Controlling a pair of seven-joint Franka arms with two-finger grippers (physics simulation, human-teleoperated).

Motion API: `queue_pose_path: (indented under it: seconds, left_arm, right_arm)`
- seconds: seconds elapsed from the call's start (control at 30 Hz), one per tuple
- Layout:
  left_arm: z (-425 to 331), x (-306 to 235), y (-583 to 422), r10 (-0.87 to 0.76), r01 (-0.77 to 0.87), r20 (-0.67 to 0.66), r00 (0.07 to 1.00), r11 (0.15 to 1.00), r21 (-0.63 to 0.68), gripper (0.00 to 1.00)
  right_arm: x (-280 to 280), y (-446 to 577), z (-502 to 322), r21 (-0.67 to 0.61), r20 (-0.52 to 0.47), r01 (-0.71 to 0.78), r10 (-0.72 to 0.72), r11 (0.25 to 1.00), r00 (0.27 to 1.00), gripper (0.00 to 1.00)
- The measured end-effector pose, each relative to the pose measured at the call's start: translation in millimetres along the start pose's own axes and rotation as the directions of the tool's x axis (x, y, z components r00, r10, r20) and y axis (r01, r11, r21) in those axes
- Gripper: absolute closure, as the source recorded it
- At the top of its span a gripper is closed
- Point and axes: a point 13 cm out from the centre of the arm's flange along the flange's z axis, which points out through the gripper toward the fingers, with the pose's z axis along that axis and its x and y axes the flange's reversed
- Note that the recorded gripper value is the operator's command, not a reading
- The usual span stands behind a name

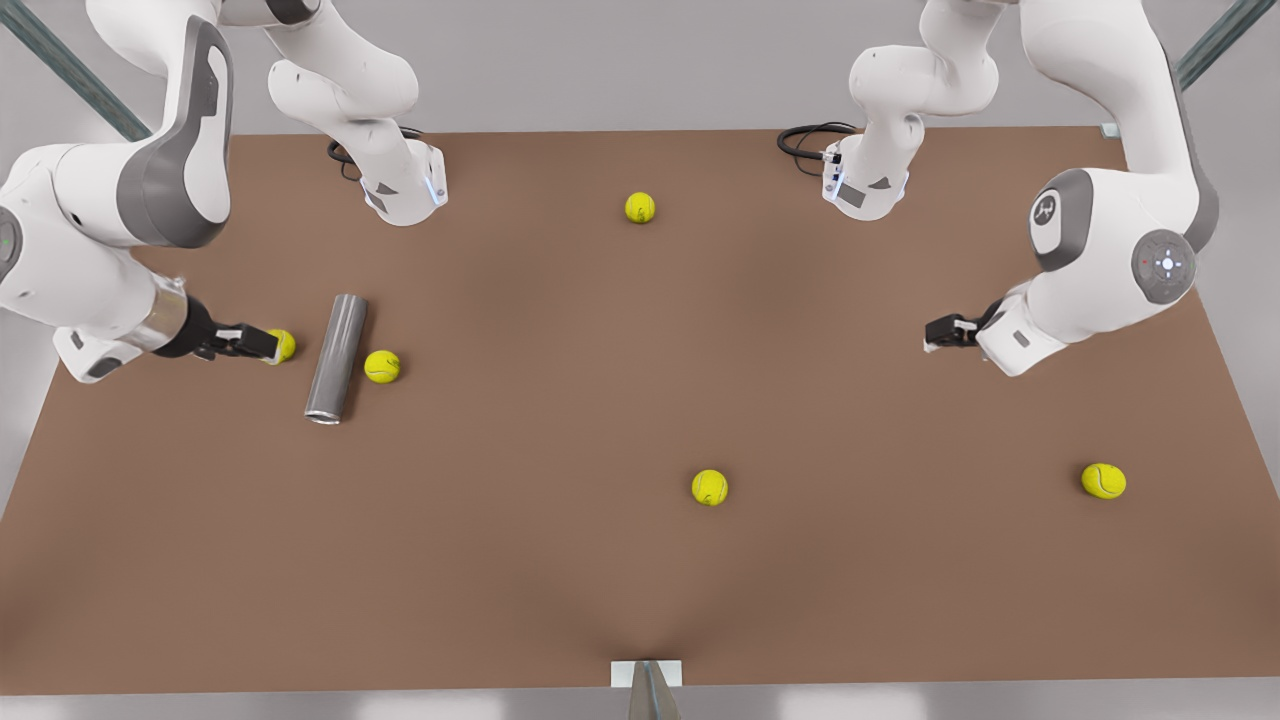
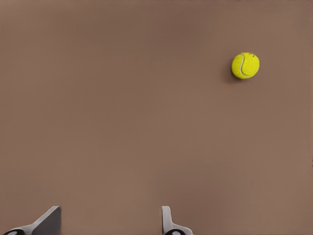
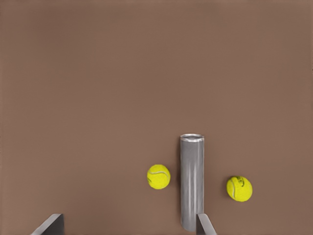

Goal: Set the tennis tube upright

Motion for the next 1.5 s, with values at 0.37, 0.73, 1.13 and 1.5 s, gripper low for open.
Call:
queue_pose_path:
  seconds: [0.37,0.73,1.13,1.5]
  left_arm:
    - [-5,-17,6,0.029,-0.028,0.074,0.997,0.999,-0.017,0.00]
    - [-7,-24,0,0.043,-0.041,0.085,0.995,0.999,-0.023,0.00]
    - [-9,-21,1,0.036,-0.034,0.083,0.996,0.999,-0.022,0.00]
    - [-10,-20,0,0.036,-0.034,0.082,0.996,0.999,-0.023,0.00]
  right_arm:
    - [-28,25,57,0.024,-0.076,0.033,-0.031,0.999,0.997,0.00]
    - [132,-28,191,0.093,-0.193,-0.003,0.021,0.996,0.981,0.00]
    - [103,-98,383,0.094,-0.162,-0.115,0.129,0.989,0.978,0.00]
    - [94,-107,407,0.077,-0.067,-0.032,0.037,0.997,0.997,0.00]
